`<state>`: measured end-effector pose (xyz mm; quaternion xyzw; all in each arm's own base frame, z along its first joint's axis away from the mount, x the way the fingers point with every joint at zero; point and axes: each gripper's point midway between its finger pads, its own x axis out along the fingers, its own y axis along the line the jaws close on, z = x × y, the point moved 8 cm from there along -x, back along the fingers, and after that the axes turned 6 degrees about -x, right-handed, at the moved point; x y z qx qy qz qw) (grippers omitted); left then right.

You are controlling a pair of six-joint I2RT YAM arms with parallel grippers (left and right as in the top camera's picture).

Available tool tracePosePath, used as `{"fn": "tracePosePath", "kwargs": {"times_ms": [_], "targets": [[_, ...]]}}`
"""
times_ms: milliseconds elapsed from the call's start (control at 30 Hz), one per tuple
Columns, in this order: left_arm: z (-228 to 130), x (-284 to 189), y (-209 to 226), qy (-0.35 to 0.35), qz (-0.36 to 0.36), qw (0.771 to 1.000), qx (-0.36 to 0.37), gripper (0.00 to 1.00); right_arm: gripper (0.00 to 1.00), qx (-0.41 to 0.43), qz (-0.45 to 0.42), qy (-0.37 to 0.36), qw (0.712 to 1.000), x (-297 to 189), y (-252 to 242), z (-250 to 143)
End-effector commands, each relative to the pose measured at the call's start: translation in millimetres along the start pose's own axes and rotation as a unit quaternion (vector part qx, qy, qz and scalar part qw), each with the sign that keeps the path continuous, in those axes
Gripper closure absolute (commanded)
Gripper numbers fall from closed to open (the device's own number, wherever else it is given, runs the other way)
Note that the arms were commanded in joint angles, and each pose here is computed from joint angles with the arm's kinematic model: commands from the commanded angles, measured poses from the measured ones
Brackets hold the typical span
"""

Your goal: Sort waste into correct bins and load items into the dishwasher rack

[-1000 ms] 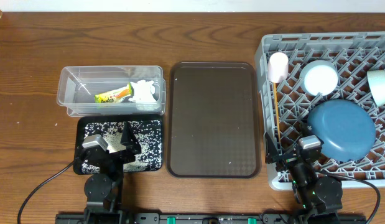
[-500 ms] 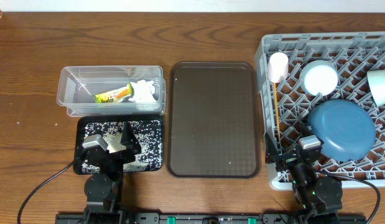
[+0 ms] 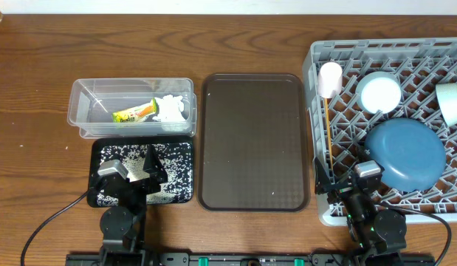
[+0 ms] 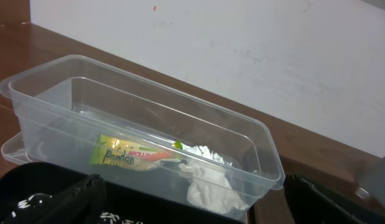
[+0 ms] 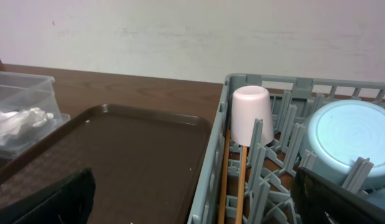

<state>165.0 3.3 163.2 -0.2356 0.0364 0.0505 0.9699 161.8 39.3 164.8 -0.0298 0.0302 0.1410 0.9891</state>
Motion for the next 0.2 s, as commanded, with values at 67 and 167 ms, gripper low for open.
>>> {"fn": "tracePosePath", "kwargs": {"times_ms": [67,167], "targets": [[-11.2,0.8,6.7,0.02,0.018,1.0,0.006,0.05,0.01,-0.006,-0.003,-0.001,1.0,-0.1,-0.3,-0.9],[-11.2,0.8,6.7,0.02,0.018,1.0,0.006,0.06,0.01,-0.006,-0.003,-0.001,1.0,-0.1,-0.3,-0.9]]}}
